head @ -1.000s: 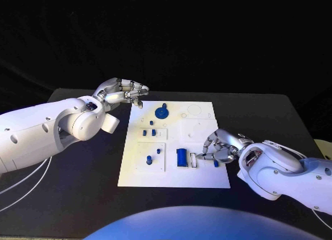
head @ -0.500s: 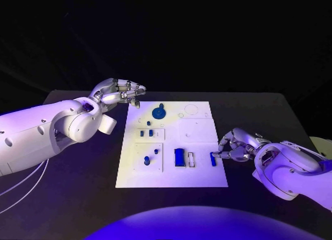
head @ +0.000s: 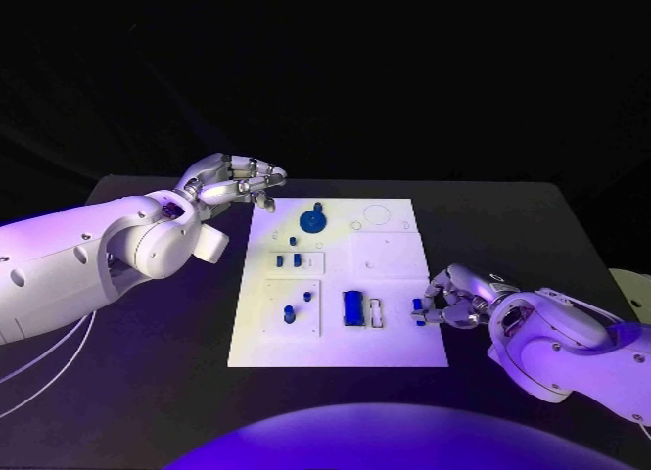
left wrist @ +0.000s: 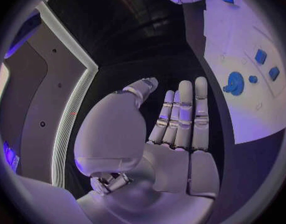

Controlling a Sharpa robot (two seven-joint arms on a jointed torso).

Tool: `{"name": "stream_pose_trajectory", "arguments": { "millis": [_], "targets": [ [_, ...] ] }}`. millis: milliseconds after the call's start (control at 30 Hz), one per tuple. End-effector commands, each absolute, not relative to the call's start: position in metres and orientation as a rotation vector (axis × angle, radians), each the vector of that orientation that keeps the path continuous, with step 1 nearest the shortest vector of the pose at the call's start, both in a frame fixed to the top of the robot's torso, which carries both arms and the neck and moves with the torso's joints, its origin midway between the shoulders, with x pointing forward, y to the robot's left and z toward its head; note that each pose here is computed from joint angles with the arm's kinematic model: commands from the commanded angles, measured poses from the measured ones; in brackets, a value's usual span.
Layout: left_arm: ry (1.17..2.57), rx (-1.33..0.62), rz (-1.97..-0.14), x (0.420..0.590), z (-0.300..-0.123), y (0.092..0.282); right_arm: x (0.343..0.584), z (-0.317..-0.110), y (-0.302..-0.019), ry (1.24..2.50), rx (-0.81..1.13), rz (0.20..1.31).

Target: Assemble the parts on the task board

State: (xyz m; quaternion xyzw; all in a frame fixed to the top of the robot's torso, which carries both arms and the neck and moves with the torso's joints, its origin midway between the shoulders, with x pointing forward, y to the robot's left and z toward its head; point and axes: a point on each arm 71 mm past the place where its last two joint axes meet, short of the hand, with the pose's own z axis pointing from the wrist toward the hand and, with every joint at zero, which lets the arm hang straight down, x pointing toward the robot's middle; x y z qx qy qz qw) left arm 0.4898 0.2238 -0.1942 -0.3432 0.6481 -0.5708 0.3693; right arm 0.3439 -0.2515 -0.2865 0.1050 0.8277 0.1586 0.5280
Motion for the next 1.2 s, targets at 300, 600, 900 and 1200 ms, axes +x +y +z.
{"name": "stream_pose_trajectory", "arguments": {
  "millis": [300, 600, 900, 1200],
  "targets": [
    [1.661, -0.883, -1.481, 0.489, -0.193, 0.223, 0.344, -0.3, -0.243, 2.034, 0.189, 0.352],
    [1.662, -0.884, -1.48, 0.489, -0.193, 0.223, 0.347, -0.302, -0.241, 2.015, 0.165, 0.34],
    [1.662, -0.885, -1.477, 0.489, -0.193, 0.224, 0.343, -0.294, -0.237, 1.958, 0.264, 0.401],
    [1.667, -0.885, -1.479, 0.489, -0.194, 0.223, 0.338, -0.28, -0.222, 1.971, 0.422, 0.523]
  ]
}}
